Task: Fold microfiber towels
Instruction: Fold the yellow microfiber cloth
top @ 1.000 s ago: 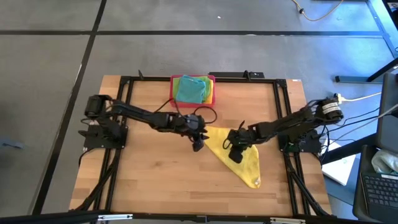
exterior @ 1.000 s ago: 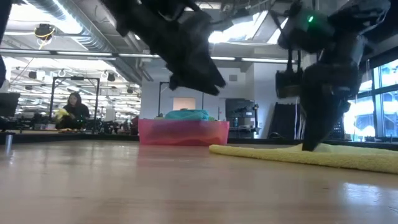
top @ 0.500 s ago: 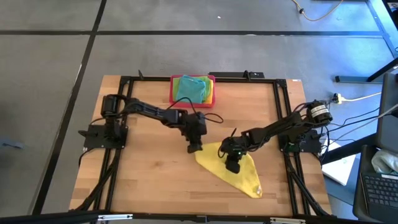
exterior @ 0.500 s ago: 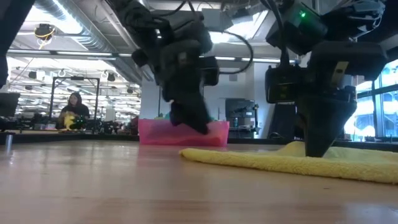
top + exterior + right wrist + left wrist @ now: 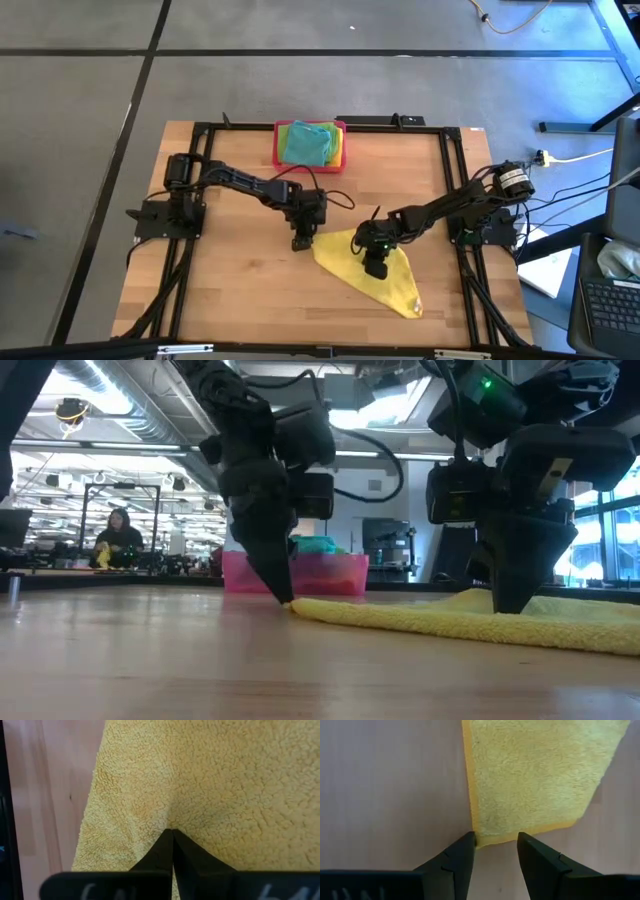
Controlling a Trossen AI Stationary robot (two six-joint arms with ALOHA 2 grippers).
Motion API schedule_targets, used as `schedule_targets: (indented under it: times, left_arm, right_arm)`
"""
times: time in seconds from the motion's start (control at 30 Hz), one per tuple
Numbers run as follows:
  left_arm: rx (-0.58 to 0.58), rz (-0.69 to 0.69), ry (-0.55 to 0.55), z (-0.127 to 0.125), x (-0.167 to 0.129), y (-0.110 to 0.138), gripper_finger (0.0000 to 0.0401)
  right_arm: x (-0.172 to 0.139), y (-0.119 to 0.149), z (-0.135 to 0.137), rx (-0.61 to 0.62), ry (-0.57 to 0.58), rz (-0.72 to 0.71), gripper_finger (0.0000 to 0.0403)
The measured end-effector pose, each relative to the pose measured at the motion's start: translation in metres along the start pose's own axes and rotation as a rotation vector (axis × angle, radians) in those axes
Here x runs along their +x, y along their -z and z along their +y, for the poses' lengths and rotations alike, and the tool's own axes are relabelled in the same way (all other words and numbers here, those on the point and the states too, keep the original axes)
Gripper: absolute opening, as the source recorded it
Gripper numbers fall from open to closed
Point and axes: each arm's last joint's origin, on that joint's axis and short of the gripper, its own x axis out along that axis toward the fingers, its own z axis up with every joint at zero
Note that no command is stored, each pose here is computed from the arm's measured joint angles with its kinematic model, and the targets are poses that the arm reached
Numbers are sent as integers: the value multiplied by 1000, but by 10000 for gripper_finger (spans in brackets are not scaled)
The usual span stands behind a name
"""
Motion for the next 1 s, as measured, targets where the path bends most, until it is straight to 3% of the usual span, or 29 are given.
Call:
schedule_targets:
  times: [0.2,0.53,0.8,1.0]
  left_arm:
    - [8,-6,-35,-5,1,0,147]
    - [-101,-74,-8,-6,8,-6,147]
    - [-180,-78,-26,13,-7,-7,147]
    - [-174,-48,57,12,1,-6,147]
  right_arm:
    - [0,0,0,-2,-1,-6,13]
    - [0,-1,0,-5,-1,-10,10]
    - [0,-1,0,-5,-4,-9,7]
    - [0,-1,1,-6,-11,-4,11]
